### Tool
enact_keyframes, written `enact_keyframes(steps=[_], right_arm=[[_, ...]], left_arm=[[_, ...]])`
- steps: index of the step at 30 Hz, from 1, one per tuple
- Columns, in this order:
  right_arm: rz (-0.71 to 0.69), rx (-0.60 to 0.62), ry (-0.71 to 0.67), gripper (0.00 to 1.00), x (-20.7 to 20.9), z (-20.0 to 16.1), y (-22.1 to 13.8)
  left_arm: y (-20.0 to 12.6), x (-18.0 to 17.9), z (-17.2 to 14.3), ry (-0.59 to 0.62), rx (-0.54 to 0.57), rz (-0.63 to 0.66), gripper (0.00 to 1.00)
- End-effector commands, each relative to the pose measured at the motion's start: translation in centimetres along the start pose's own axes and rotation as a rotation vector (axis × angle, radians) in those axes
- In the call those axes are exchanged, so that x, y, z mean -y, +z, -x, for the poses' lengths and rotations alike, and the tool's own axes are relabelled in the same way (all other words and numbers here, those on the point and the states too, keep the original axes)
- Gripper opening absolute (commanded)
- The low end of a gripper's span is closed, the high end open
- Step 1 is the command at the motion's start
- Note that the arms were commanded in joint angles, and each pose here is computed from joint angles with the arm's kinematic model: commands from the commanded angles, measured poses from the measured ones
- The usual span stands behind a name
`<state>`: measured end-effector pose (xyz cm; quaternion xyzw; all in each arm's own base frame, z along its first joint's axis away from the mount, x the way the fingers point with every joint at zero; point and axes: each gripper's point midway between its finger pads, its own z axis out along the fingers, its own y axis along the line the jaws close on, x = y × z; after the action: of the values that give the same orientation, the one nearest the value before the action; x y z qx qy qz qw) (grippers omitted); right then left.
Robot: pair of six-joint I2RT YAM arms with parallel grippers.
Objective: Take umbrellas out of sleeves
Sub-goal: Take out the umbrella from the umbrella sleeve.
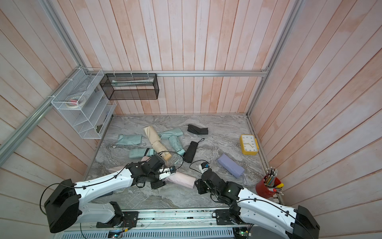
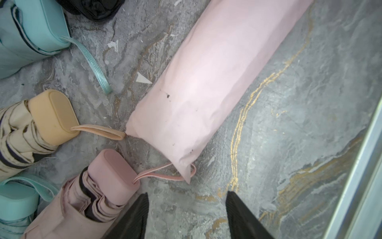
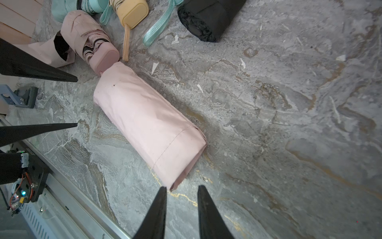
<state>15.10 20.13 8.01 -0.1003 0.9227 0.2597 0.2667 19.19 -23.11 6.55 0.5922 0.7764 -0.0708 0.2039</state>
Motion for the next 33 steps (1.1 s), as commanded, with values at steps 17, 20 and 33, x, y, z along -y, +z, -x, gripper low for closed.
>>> enact_keyframes(steps=[17, 20, 33], right_arm=[[0.006, -0.004, 0.023, 0.28, 0.4, -0.5, 0.0], [0.004, -0.005, 0.023, 0.28, 0.4, -0.6, 0.0], [0.003, -0.030, 0.017, 0.28, 0.6, -1.1, 0.4]], left_arm=[[3.9, -1.1, 0.3, -0.011, 0.008, -0.031, 0.57], [4.0, -0.9, 0.4, 0.006, 0.016, -0.044, 0.49], [2.8, -1.5, 0.0, 0.012, -0.026, -0.020, 0.00]])
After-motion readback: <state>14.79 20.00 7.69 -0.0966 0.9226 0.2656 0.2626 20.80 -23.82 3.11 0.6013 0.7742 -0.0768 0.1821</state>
